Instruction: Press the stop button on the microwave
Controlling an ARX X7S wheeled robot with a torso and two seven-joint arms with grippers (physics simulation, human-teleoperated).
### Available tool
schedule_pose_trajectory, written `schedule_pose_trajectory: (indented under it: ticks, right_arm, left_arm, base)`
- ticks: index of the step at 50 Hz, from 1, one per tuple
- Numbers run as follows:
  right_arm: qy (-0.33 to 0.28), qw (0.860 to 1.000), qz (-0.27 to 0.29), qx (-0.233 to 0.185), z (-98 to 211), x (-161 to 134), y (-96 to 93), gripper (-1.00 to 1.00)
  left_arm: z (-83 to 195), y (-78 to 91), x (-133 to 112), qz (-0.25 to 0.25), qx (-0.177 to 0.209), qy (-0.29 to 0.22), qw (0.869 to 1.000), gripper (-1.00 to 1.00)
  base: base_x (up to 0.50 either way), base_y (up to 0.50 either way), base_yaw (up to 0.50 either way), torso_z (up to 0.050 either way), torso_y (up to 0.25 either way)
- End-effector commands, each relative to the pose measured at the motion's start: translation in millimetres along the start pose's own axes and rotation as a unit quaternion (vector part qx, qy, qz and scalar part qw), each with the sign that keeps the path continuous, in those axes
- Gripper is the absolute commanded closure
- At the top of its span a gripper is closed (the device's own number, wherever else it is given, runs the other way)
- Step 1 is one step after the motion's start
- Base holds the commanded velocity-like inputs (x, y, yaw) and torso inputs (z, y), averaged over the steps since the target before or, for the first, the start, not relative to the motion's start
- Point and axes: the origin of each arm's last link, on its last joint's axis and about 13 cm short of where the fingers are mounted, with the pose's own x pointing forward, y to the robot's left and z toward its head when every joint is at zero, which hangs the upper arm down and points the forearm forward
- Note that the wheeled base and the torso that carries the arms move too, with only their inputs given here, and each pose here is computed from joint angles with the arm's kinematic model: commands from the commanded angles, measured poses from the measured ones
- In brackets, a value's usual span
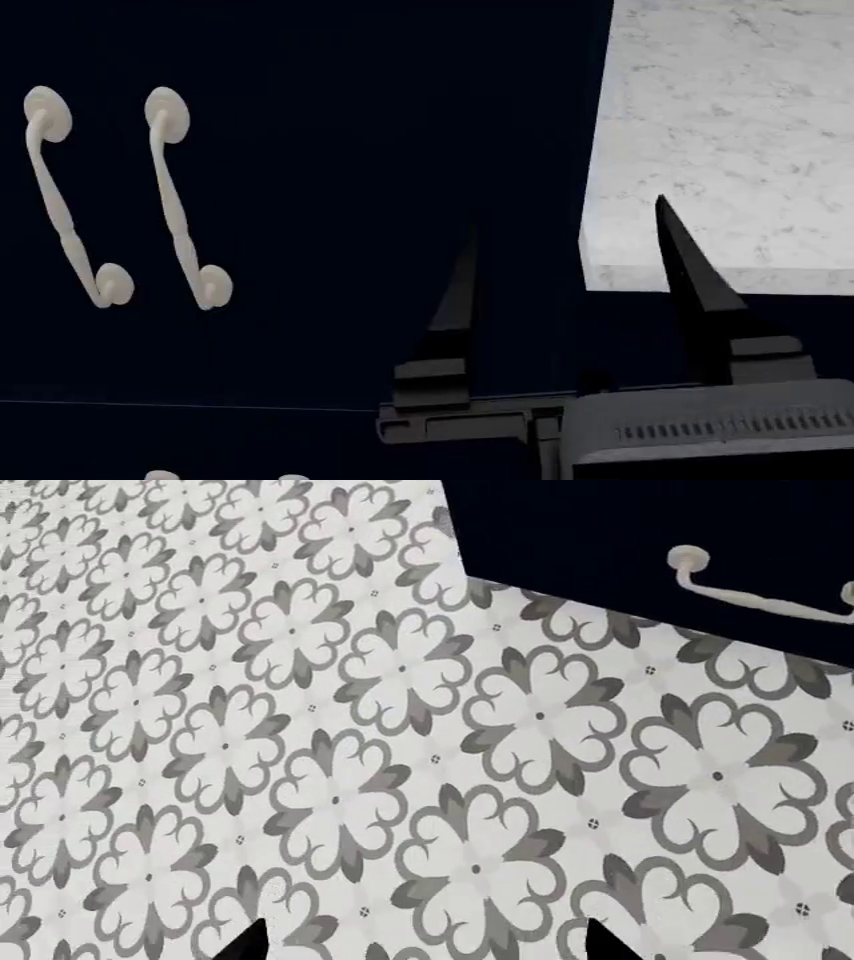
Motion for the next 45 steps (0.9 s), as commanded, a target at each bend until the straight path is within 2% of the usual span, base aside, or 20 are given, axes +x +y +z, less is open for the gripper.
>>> schedule_pose_trajectory:
  ticks: [1,12,21,28,41,45]
  right_arm:
    - [-0.061,0.998,-0.009,0.000,30,7,-4.6,-1.00]
    - [-0.102,0.995,-0.013,-0.006,57,15,-5.5,-1.00]
    - [-0.150,0.988,-0.023,-0.013,92,35,-10.1,-1.00]
    - [-0.171,0.984,-0.035,-0.022,124,65,-15.1,-1.00]
    - [-0.121,0.992,-0.018,-0.042,144,128,-10.3,-1.00]
    - [-0.126,0.990,-0.035,-0.055,158,147,-12.6,-1.00]
  left_arm:
    - [-46,24.5,-22,0.055,-0.003,0.113,0.992,-1.00]
    - [-46,24.5,-22,0.055,-0.003,0.113,0.992,-1.00]
    - [-46,24.5,-22,0.055,-0.003,0.113,0.992,-1.00]
    - [-46,24.5,-22,0.055,-0.003,0.113,0.992,-1.00]
    - [-46,24.5,-22,0.055,-0.003,0.113,0.992,-1.00]
    - [-46,24.5,-22,0.055,-0.003,0.113,0.992,-1.00]
  base:
    - [0.00,0.00,0.00,0.000,0.000]
    - [0.00,0.00,0.00,0.000,0.000]
    - [0.00,0.00,0.00,0.000,0.000]
    - [0.00,0.00,0.00,0.000,0.000]
    - [0.00,0.00,0.00,0.000,0.000]
    - [0.00,0.00,0.00,0.000,0.000]
